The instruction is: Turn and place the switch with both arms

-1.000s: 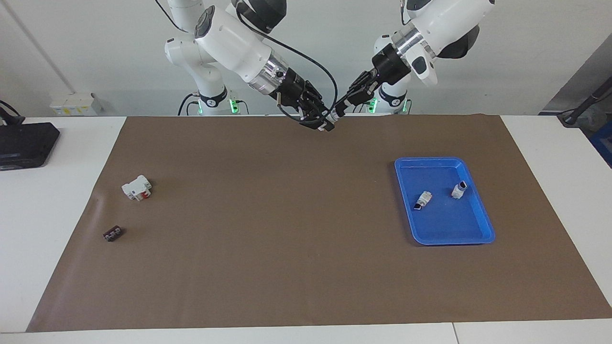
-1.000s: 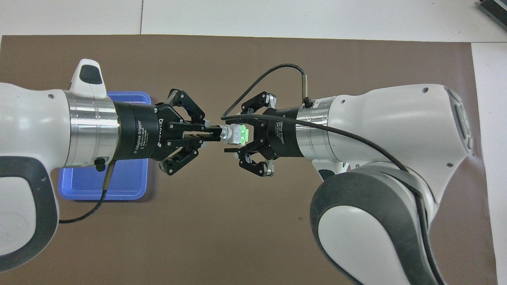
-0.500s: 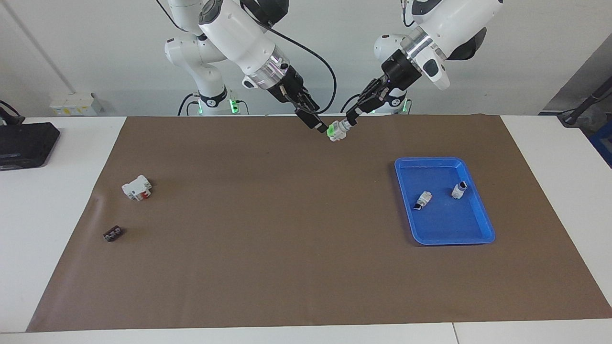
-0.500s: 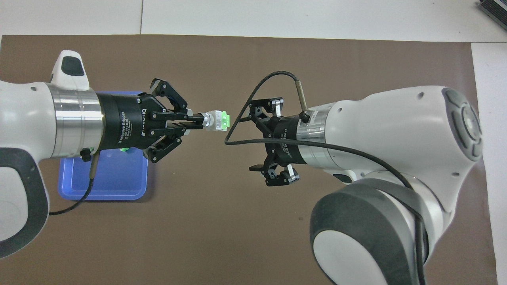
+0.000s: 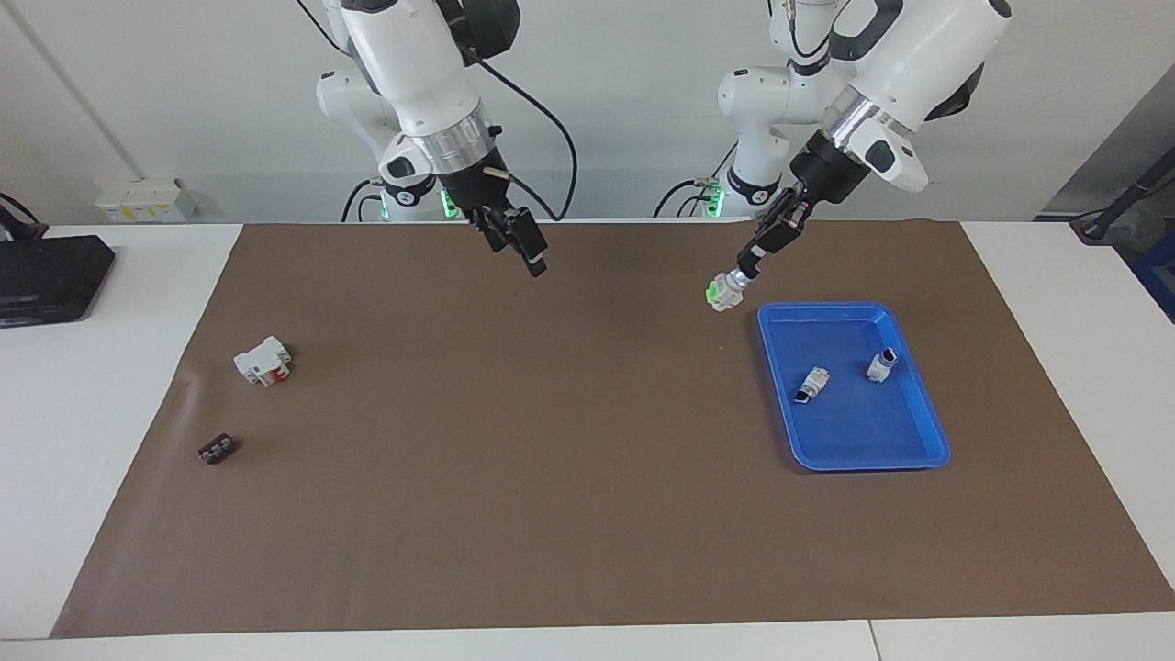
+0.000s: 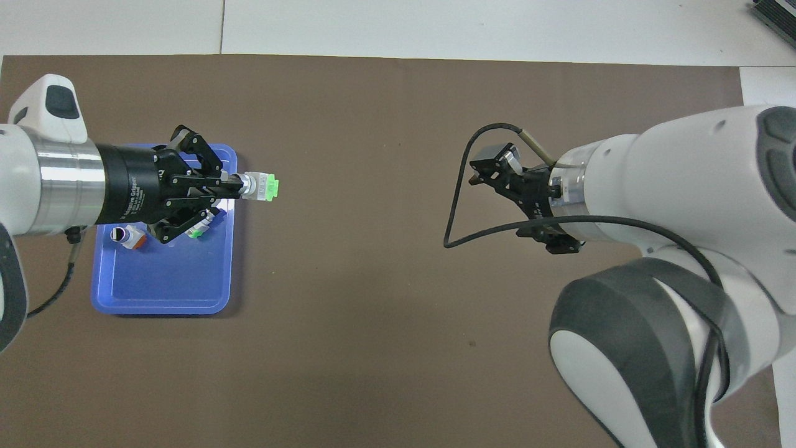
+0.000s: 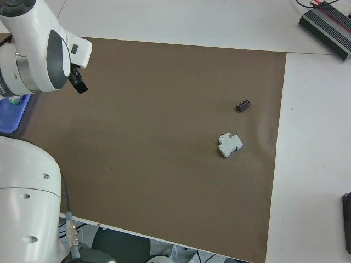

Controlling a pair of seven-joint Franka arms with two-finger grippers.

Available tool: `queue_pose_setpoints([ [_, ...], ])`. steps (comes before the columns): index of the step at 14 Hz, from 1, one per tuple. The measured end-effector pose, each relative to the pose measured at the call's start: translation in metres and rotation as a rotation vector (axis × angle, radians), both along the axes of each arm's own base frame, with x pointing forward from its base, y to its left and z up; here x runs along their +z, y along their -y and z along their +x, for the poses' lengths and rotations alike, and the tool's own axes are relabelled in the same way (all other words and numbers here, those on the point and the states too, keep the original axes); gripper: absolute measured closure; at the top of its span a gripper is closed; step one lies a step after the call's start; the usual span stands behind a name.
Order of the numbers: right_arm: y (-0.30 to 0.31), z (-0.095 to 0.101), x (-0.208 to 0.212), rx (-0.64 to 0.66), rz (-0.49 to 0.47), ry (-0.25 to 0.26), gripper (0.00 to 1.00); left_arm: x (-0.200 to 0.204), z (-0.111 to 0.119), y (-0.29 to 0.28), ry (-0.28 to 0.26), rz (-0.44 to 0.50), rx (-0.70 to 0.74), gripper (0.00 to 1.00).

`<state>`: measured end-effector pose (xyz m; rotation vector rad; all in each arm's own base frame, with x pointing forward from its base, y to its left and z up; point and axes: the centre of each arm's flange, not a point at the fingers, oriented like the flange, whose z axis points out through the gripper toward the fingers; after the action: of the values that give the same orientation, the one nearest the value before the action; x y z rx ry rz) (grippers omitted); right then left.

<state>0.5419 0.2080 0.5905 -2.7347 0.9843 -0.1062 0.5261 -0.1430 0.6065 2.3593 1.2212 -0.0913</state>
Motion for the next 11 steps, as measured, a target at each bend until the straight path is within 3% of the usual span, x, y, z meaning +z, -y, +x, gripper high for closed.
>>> queue_pose_setpoints([
  [5,0.075,0.009,0.004,0.282,-0.19,0.015,0.0,-0.032,-0.008,-0.094,0.066,0.176,-0.202,0.9],
  [8,0.114,0.009,0.012,0.372,-0.223,0.015,0.0,-0.072,-0.023,-0.13,0.075,0.248,-0.348,0.9],
  [11,0.148,0.001,0.021,0.432,-0.236,-0.023,0.0,-0.116,-0.03,-0.142,0.078,0.322,-0.427,0.9],
])
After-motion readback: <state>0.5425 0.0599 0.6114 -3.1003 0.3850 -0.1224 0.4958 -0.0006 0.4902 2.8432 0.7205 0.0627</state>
